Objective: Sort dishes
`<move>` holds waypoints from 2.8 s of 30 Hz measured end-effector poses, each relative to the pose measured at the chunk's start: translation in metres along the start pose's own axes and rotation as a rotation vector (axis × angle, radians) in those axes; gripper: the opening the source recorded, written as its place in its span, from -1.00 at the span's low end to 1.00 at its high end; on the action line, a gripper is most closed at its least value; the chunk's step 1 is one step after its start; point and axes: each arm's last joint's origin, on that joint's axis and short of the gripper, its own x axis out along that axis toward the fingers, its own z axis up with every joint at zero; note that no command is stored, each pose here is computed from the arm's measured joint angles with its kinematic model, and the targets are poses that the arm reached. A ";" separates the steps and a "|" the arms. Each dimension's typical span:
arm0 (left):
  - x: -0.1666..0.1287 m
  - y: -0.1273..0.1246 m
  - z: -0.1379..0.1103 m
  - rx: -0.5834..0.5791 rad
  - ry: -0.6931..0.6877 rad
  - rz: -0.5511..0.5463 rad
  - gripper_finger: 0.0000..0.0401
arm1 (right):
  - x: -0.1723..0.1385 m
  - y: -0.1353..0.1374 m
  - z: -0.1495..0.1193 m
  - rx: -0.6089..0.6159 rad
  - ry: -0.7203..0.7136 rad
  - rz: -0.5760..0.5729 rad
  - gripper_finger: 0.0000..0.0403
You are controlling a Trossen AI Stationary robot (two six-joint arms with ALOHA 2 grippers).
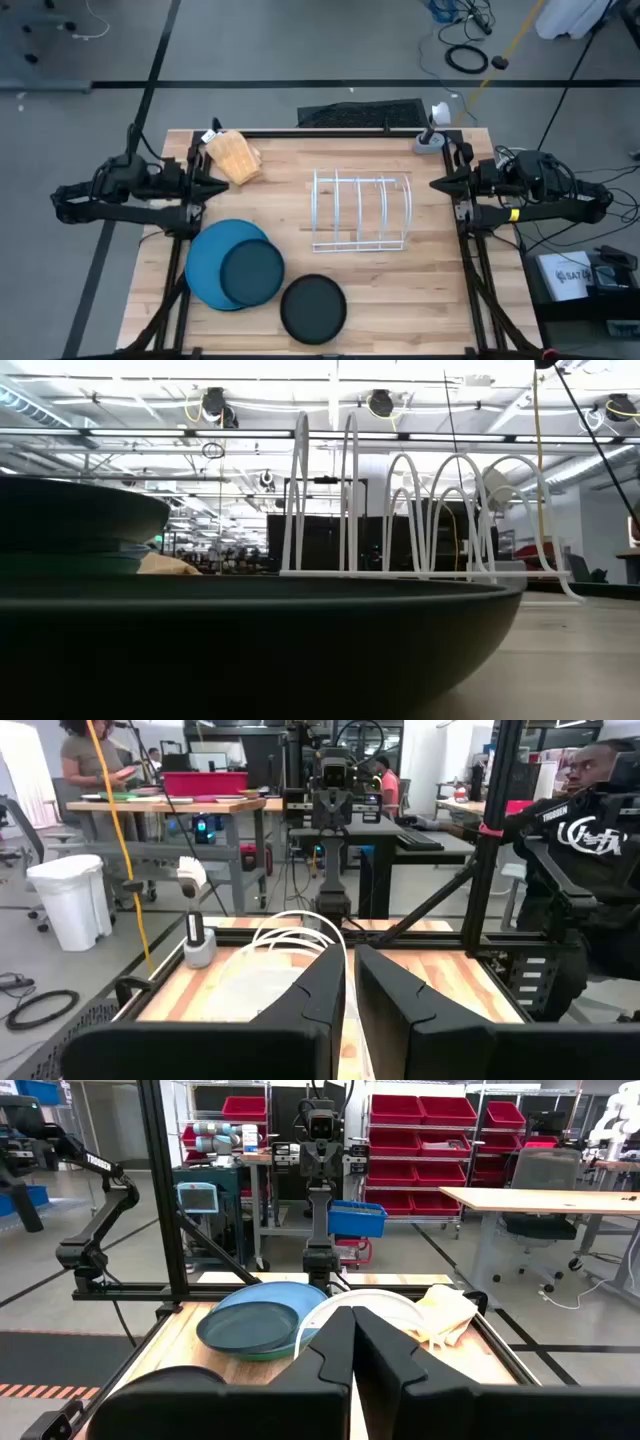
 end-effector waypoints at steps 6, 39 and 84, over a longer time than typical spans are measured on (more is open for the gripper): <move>0.000 0.000 0.000 0.000 0.000 0.000 -0.80 | 0.000 0.000 0.000 0.000 0.000 0.000 -1.00; 0.000 0.000 0.000 0.000 0.000 0.000 -0.80 | 0.000 0.000 0.000 0.000 0.000 0.000 -1.00; 0.045 -0.001 -0.113 -0.153 -0.044 0.001 -0.80 | 0.028 -0.004 -0.051 0.071 0.022 -0.161 -1.00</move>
